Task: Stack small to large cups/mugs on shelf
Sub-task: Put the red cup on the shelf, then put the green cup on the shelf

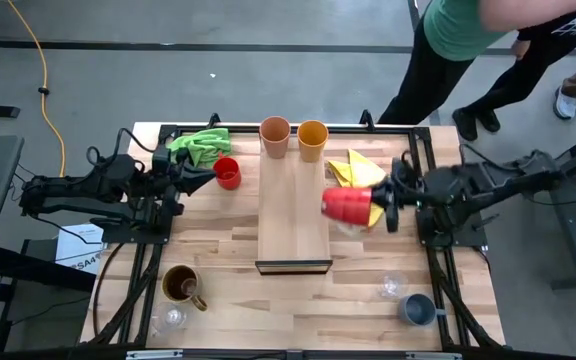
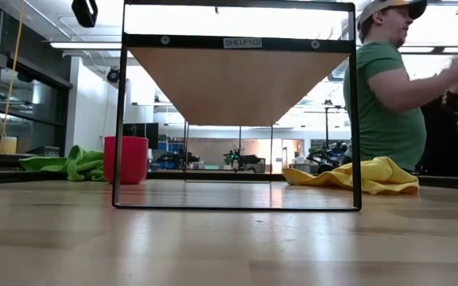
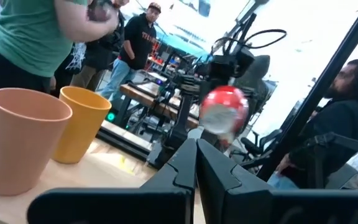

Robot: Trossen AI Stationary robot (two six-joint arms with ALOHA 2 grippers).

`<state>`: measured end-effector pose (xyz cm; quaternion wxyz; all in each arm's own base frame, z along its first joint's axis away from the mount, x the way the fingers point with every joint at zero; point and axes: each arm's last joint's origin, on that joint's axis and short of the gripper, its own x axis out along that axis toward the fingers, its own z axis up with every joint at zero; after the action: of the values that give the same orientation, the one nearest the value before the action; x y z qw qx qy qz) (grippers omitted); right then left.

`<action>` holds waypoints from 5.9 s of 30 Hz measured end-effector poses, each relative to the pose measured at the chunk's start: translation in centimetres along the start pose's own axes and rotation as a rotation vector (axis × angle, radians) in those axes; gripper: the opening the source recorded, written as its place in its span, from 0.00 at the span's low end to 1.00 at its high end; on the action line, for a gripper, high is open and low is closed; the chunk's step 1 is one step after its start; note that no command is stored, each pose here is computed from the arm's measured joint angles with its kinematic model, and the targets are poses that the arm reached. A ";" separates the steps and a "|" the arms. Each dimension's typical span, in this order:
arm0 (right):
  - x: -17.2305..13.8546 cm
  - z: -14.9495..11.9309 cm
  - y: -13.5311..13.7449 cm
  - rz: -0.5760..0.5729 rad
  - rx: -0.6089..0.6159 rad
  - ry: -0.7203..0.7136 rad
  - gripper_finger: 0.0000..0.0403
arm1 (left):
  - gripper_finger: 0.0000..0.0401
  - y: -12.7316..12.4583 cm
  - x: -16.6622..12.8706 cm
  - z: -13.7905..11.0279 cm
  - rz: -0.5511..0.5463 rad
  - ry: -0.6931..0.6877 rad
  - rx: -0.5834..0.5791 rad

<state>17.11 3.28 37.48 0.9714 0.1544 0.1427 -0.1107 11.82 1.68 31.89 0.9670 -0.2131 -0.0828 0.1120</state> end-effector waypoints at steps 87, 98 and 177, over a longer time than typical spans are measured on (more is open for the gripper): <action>17.7 7.0 -9.1 -0.431 0.075 0.881 0.16 | 0.00 -1.8 4.6 1.9 -0.013 0.084 0.069; 18.1 7.3 -9.0 -0.418 0.072 0.829 0.23 | 0.00 -1.8 4.6 1.9 -0.014 0.083 0.069; 0.2 -2.9 -5.9 0.095 -0.170 -0.343 0.23 | 0.00 -1.8 4.6 1.9 -0.030 0.093 0.076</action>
<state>15.03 -1.30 33.20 0.9951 0.0573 -0.0234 -0.0771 16.21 1.95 34.90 0.9789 -0.1798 -0.0365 0.0904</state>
